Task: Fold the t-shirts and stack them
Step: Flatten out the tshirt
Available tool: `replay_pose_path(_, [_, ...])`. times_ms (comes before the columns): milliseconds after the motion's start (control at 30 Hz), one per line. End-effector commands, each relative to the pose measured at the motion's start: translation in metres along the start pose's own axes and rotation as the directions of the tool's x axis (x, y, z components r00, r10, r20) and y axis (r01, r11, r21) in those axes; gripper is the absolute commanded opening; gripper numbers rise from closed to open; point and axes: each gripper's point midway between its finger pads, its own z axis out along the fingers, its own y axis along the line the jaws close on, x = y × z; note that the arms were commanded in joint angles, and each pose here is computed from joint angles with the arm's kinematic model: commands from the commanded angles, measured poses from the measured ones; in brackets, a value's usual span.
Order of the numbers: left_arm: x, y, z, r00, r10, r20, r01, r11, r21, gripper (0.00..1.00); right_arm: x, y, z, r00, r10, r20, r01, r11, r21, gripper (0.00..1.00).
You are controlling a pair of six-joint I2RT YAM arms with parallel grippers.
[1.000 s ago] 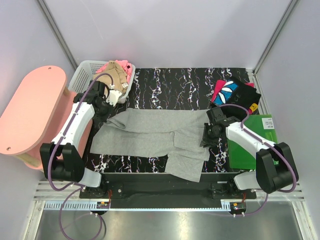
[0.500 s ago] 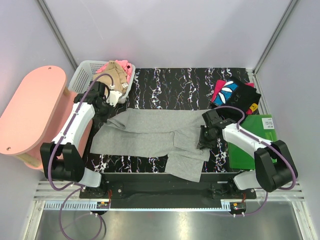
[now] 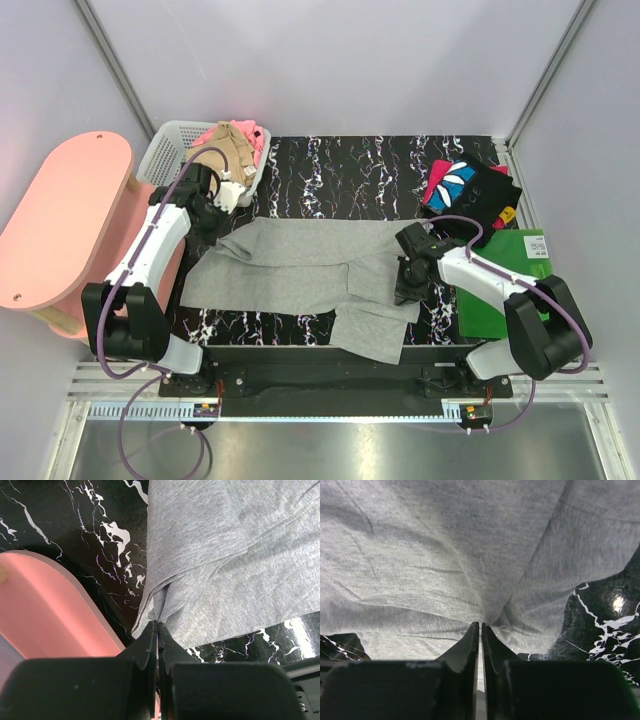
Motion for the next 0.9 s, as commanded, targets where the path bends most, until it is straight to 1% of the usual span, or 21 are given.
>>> replay_pose_path(0, [-0.003,-0.003,0.002,1.0,-0.011,0.025,0.011,1.0,0.02,0.0,-0.015,0.004,-0.002,0.999,-0.015,0.034,0.014,0.999,0.03,0.07])
replay_pose_path(100, [-0.002,-0.003,0.0,1.0,-0.005,0.025,0.005,1.0,0.018,0.0,-0.015,0.003,-0.001,0.999,-0.019,0.03,0.018,0.999,0.04,0.06])
replay_pose_path(167, [-0.001,-0.004,0.001,1.0,-0.004,0.023,0.003,1.0,0.019,0.0,-0.014,0.002,-0.004,1.0,-0.019,0.024,0.018,0.999,0.047,0.09])
replay_pose_path(267, [0.001,-0.005,0.003,1.0,-0.004,0.019,0.004,1.0,0.028,0.0,-0.015,0.0,-0.017,0.998,-0.013,0.053,0.01,0.999,0.046,0.14])
replay_pose_path(333, [0.002,-0.007,0.005,1.0,-0.007,0.012,0.006,0.999,0.039,0.0,-0.02,-0.002,-0.026,0.995,-0.006,0.099,0.001,0.999,0.045,0.17])
replay_pose_path(467, [0.002,-0.008,0.007,1.0,-0.008,0.012,0.008,0.999,0.045,0.0,-0.019,-0.005,-0.035,0.994,-0.001,0.112,-0.005,0.998,0.057,0.22])
replay_pose_path(867, [0.005,-0.009,0.008,1.0,0.003,0.008,-0.004,0.999,0.053,0.0,-0.012,-0.018,-0.016,0.998,0.009,0.058,-0.017,0.99,0.137,0.25])
